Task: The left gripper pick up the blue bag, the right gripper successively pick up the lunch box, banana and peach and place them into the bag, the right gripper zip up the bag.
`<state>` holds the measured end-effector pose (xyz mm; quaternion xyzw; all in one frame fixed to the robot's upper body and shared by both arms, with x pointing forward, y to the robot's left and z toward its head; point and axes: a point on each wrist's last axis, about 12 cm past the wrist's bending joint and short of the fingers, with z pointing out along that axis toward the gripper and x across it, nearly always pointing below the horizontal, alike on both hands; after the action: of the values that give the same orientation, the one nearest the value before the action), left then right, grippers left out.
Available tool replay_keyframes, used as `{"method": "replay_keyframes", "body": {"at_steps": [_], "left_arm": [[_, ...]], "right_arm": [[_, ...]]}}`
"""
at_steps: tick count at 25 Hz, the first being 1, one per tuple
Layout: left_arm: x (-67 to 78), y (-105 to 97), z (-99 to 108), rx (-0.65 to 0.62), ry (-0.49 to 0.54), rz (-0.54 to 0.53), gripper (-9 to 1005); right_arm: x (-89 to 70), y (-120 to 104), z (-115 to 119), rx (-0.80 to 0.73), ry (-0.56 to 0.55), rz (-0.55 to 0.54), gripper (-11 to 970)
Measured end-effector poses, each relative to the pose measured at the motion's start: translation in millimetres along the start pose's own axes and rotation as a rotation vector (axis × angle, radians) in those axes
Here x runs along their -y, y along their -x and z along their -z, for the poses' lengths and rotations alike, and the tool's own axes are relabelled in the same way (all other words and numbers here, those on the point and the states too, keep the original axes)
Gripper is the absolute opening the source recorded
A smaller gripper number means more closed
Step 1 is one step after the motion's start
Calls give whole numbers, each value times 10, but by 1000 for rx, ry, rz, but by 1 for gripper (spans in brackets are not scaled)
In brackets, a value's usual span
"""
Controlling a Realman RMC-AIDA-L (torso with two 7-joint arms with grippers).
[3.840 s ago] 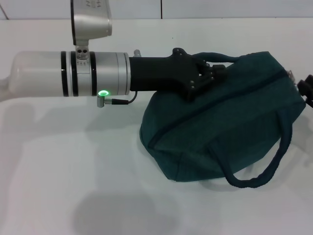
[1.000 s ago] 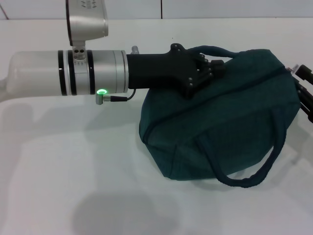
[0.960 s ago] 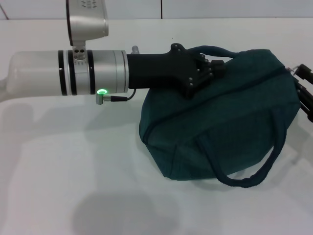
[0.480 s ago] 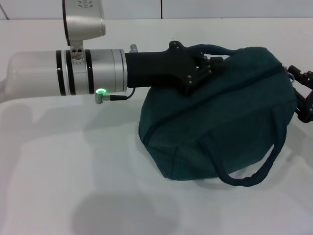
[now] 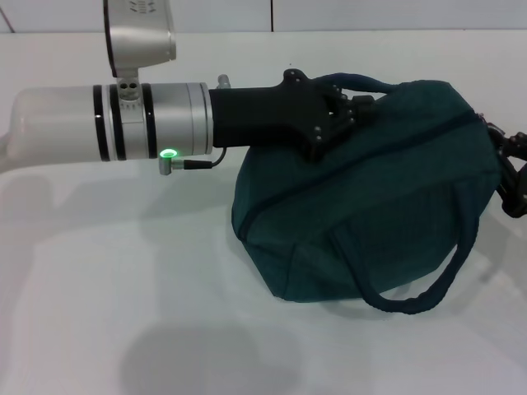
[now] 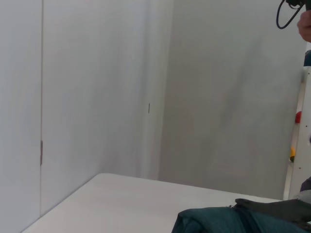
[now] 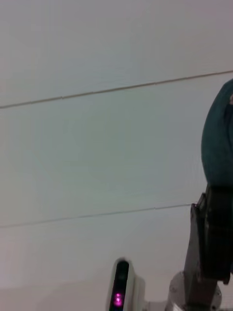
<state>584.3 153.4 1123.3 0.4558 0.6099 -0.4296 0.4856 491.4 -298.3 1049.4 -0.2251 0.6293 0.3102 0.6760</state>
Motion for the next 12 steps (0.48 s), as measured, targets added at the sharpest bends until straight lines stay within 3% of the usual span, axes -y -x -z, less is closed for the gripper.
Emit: {"method": "replay_keyframes", "body": {"at_steps": [5, 12], "left_arm": [[2, -10, 4, 0, 1, 4, 89], [-3, 2, -2, 0, 2, 0, 93]], "right_arm": [[-16, -17, 24, 13, -24, 43, 105], [98, -74, 142, -1, -155, -49, 7]]}}
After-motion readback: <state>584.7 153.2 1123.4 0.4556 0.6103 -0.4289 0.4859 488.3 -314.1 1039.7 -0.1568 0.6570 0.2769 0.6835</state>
